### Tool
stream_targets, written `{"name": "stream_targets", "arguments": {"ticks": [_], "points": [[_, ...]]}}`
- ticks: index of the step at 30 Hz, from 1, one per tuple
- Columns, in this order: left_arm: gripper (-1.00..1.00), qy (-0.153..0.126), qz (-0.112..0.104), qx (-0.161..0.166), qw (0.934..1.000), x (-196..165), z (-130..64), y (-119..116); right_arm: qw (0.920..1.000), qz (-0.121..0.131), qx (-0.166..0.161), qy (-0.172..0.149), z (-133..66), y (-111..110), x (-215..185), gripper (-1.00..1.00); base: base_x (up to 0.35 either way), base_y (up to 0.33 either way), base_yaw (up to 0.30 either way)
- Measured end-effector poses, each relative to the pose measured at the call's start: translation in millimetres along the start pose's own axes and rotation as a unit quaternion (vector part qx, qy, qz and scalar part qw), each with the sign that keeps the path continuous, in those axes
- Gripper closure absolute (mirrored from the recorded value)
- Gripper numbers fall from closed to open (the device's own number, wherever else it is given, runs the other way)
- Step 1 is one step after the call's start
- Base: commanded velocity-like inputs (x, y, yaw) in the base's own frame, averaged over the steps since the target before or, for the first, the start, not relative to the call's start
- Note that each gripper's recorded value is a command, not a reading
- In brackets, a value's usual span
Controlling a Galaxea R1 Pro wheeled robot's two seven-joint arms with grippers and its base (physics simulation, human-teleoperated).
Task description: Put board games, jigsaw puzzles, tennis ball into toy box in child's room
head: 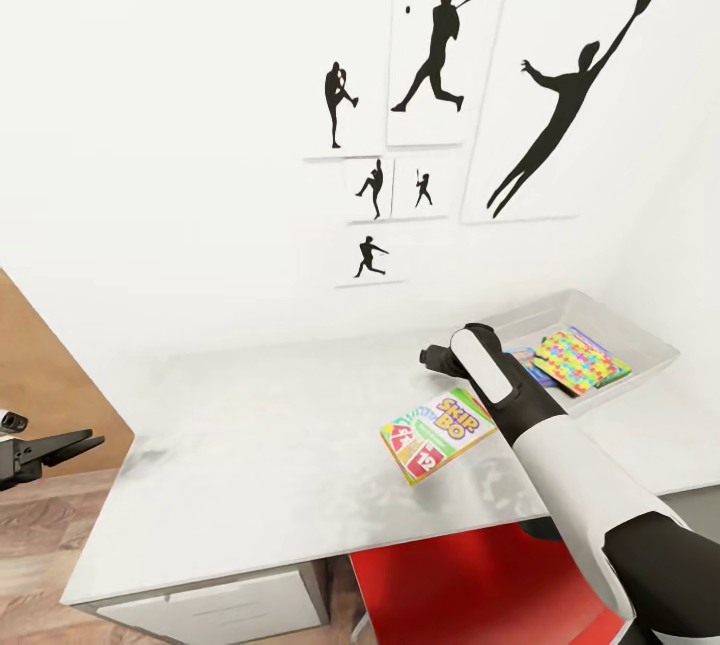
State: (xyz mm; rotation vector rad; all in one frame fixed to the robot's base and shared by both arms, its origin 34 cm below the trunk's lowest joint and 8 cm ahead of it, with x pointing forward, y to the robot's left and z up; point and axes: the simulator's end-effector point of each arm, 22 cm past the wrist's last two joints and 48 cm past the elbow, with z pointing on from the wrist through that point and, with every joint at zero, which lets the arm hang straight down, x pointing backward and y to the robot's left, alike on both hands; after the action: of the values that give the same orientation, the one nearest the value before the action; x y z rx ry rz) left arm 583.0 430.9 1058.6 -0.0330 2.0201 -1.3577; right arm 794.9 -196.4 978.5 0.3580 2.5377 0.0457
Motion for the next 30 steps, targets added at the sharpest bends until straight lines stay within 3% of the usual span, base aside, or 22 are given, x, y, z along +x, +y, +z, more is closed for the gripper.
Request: {"name": "stream_targets", "arguments": {"ticks": [7,19,30], "points": [[-1.00,0.000,0.000,0.000,1.0000,0.2,0.1,0.3,1.0000,0.000,0.002,0.000,0.3,-1.6,-0.3,-1.00,0.000,-0.001,-0.012],[-1.00,0.001,-0.002,-0.001,1.0000,1.3,0.9,2.3,1.0000,0.000,0.004,0.002,3.0,-3.4,1.2,-1.00,0.000,-0.068,-0.169],[-1.00,0.002,-0.003,-0.001,1.0000,1.4,0.9,2.6,1.0000,-0.001,0.002,0.003,3.2,-1.4,2.0,-1.00,0.000,-0.017,-0.026]]}}
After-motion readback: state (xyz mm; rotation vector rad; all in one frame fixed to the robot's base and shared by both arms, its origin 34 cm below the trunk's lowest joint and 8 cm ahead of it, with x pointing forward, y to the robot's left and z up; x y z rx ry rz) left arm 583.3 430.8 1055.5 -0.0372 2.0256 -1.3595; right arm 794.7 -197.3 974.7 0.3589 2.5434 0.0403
